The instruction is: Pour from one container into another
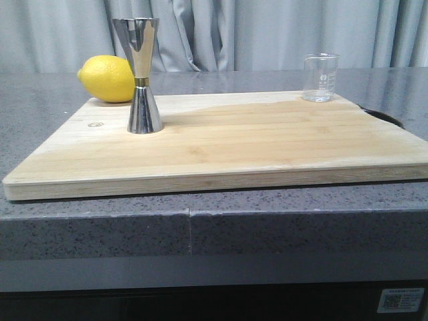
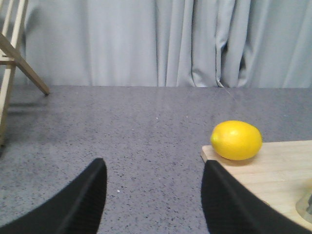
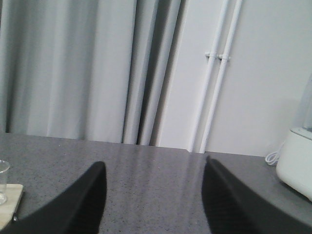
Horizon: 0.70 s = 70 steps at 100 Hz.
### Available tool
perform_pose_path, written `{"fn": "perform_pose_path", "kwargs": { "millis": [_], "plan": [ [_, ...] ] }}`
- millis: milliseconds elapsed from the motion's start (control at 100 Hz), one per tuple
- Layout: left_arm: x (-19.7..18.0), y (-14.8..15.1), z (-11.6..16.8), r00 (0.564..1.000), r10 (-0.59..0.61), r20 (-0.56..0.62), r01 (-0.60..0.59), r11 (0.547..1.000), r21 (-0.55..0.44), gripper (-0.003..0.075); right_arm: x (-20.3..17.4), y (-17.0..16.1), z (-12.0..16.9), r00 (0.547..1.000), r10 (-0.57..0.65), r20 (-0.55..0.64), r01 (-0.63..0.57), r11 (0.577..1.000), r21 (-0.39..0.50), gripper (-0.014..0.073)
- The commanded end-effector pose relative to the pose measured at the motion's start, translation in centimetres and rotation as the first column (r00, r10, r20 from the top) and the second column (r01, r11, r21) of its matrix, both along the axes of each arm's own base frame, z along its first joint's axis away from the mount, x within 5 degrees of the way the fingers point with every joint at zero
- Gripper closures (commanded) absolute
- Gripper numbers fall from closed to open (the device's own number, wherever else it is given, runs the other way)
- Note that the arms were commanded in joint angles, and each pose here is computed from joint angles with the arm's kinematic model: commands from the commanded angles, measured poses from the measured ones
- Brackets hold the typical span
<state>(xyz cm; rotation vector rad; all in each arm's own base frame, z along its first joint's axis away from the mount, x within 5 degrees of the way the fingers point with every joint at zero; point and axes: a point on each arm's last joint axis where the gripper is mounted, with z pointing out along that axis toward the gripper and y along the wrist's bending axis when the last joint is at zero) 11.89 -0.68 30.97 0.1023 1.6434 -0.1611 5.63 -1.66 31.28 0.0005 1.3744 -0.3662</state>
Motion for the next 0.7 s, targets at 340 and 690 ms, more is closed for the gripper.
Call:
{"fn": "perform_pose_path", "kwargs": {
  "millis": [340,690],
  "plan": [
    [0.0,0.0,0.5,0.999,0.0,0.032,0.0,1.0,-0.018,0.0739,-0.1,0.8,-1.4,0.996,0.085,-0.001,-0.085,0.996,-0.025,0.0665],
    [0.0,0.1,0.5,0.999,0.013,0.036,-0.012,0.999,-0.033,0.0739,-0.1,0.8,-1.5,0.997,0.078,-0.004,-0.078,0.997,-0.023,0.0665]
  ]
}}
